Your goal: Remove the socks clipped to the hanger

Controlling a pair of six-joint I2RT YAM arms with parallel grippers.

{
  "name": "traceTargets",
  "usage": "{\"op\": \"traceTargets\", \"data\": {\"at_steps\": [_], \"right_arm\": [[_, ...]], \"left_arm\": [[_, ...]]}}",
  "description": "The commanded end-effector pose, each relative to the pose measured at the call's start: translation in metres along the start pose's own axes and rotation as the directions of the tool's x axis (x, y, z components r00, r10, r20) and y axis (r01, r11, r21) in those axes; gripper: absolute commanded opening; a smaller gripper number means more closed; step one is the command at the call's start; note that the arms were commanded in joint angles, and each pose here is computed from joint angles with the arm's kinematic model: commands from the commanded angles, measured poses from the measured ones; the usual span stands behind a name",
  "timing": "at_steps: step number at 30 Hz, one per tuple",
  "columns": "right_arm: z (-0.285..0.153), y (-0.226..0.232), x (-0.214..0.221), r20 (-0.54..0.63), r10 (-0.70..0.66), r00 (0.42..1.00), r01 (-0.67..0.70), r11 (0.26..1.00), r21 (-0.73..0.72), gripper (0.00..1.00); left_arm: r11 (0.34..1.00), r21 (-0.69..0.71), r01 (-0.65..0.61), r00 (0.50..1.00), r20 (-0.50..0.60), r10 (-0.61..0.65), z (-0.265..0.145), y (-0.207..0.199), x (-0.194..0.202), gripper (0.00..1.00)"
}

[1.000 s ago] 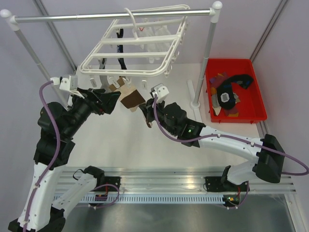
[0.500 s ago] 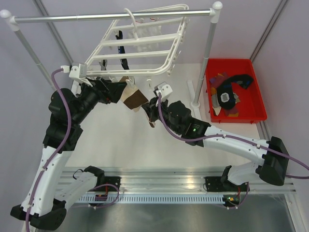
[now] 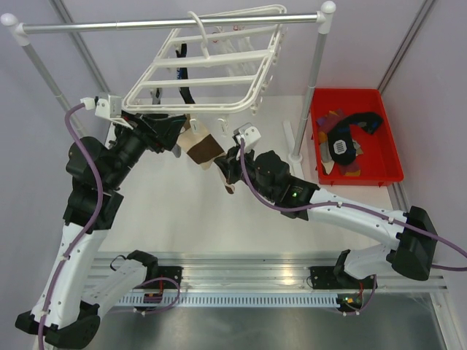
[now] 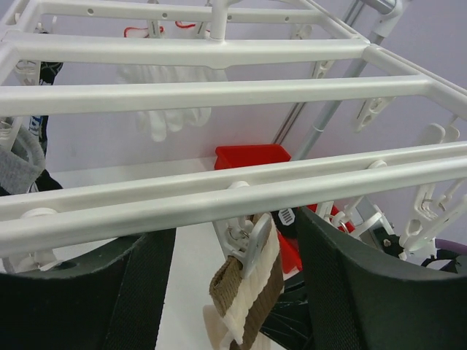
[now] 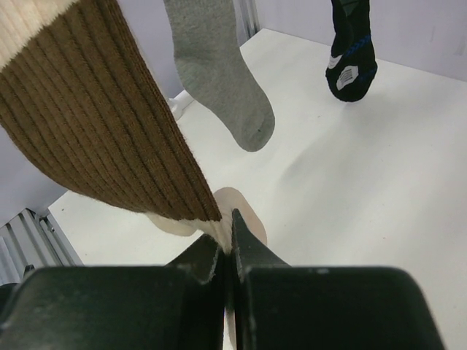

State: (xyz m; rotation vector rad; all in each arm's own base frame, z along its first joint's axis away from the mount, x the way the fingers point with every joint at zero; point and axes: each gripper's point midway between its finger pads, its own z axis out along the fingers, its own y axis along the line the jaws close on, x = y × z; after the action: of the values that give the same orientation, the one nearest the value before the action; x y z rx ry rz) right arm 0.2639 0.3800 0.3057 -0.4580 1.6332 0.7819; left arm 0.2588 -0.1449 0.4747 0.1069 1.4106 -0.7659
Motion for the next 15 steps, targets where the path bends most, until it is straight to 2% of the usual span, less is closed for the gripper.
{"op": "traceTargets", "data": {"at_steps": [1, 10, 11, 15], "right_arm": [[-0.0053, 0.0012, -0.0104, 0.024, 0.025, 0.999, -0.025, 1.000, -0.016, 0.01], [-0.0057, -0.0010, -0.0080, 0.019, 0.031, 0.999, -0.030, 0.999, -0.018, 0.01], [-0.0060, -0.0007, -0.0094, 0.021, 0.033, 0.999, -0.032, 0.999, -0.019, 0.01], [-0.0059, -0.0018, -0.0081, 0.018, 0.034, 0.999, -0.033, 0.999, -0.018, 0.01]], "left_arm": [[0.998, 0.060, 0.003, 0.997, 0.074, -0.008, -0.0018, -0.0166, -0.0256, 0.68], [0.997, 0.079, 0.015, 0.998, 0.062, -0.020, 0.0006, -0.0191, -0.0222, 0.46], [0.997, 0.080, 0.015, 0.998, 0.059, -0.020, 0.0007, -0.0190, -0.0215, 0.40], [0.996, 0.089, 0.018, 0.998, 0.053, -0.023, 0.0012, -0.0198, -0.0188, 0.25]]}}
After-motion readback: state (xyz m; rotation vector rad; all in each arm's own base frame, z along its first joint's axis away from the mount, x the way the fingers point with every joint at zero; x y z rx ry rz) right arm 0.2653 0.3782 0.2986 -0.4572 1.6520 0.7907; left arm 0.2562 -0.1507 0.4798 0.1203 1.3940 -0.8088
